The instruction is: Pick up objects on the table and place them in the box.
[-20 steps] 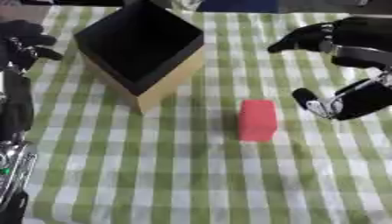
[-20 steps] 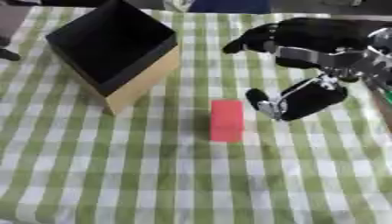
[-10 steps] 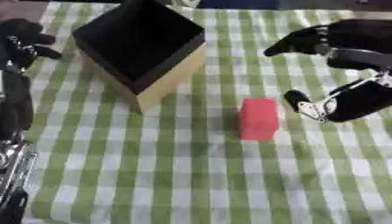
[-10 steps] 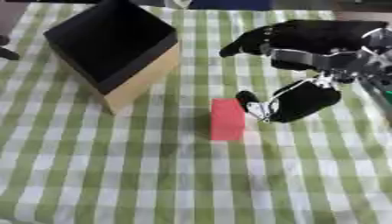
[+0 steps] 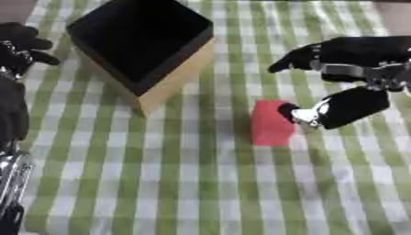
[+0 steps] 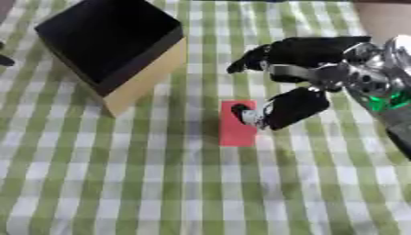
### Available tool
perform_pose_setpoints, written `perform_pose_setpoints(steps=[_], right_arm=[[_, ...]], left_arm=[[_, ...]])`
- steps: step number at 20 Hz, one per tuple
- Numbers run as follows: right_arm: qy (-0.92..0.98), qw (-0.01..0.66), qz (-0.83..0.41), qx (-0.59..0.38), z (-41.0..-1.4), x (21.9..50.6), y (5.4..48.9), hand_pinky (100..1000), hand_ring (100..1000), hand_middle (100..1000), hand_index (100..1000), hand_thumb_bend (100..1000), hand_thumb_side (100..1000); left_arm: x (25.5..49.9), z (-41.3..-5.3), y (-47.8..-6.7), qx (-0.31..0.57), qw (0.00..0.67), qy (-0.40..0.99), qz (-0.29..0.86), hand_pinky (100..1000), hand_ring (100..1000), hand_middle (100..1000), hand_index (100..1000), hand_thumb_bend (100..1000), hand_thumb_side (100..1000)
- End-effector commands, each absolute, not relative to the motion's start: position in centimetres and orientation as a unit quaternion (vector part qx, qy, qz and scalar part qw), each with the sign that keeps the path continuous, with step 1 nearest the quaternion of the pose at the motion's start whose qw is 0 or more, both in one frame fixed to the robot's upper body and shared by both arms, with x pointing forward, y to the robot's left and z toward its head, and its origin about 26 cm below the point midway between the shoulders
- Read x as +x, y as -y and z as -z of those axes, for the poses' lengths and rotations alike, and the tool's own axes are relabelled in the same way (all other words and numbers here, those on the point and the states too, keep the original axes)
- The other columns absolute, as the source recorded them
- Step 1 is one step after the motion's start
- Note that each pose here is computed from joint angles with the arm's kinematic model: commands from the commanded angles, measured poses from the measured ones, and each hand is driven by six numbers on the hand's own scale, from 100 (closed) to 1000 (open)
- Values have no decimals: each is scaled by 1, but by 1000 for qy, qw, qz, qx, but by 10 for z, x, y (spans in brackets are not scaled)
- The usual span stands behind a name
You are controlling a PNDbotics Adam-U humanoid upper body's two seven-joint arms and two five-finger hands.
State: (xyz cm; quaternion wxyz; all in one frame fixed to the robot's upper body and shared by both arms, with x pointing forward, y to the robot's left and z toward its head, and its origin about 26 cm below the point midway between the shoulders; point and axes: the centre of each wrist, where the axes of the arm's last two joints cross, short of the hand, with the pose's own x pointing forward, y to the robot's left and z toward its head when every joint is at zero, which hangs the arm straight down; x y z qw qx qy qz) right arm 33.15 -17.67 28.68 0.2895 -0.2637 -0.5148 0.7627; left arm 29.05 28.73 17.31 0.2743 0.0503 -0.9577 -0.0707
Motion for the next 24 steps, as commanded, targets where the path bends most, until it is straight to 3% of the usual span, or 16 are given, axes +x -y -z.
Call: perform_pose_setpoints(steps=[1,11,15,18,24], right_arm=[[511,288,-761,-279,-288,339,176,996,1000,929,1000,210,829],[496,288,-777,-259,-277,346,173,999,1000,933,1000,225,842],[495,282,-783,-250,-278,345,172,1000,1000,926,1000,215,786],[496,283,-785,-238,-278,344,173,1000,1000,914,1000,142,713],[484,296,-794,-220,-277,344,176,1000,1000,923,1000,185,797]], left_arm=[[289,-182,-287,52,260,960,84,545,639,644,756,100,799],[289,-182,-287,52,262,960,85,544,637,645,756,100,804],[289,-181,-287,52,264,959,88,544,637,645,756,100,801],[289,-181,-287,52,265,959,90,544,636,645,756,100,797],[288,-181,-287,52,268,957,94,541,633,642,755,100,807]])
